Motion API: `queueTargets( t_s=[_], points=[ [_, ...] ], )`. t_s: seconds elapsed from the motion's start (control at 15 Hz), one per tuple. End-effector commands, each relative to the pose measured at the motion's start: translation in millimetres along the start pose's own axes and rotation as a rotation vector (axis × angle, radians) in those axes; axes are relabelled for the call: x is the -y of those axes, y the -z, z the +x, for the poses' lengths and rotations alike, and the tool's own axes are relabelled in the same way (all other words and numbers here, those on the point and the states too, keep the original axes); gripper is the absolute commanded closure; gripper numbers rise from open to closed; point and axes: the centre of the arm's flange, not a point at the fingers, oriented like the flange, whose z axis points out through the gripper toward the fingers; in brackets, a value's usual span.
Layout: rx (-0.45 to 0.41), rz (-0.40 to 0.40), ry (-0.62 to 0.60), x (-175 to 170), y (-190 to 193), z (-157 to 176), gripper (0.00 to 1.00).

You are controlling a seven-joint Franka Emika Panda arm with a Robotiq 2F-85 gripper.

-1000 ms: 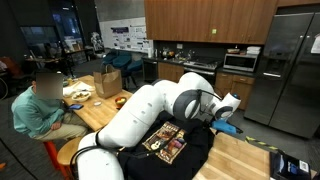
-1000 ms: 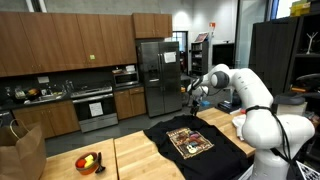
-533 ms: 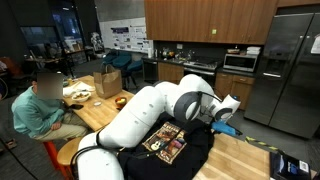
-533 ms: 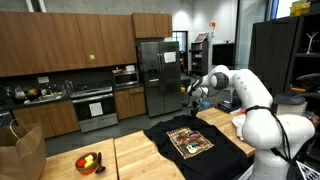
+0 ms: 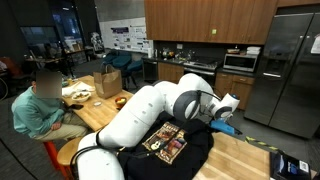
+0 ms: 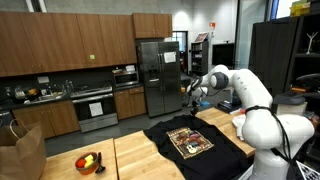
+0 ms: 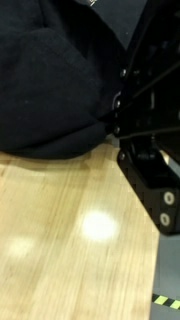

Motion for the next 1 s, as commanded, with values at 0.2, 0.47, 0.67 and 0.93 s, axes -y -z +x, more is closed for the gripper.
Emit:
queueTargets(
  t_s=[0.2,0.47,0.67,0.93],
  points=[
    [0.025,-0.099,-0.017,38,46,0,0.99],
    [0.058,-0.123,-0.025,69,54,1,0.99],
    [0.079,-0.149,-0.015,99,58,2,0.99],
    [0.1,-0.17,0.0,135,50,6,0.99]
  ],
)
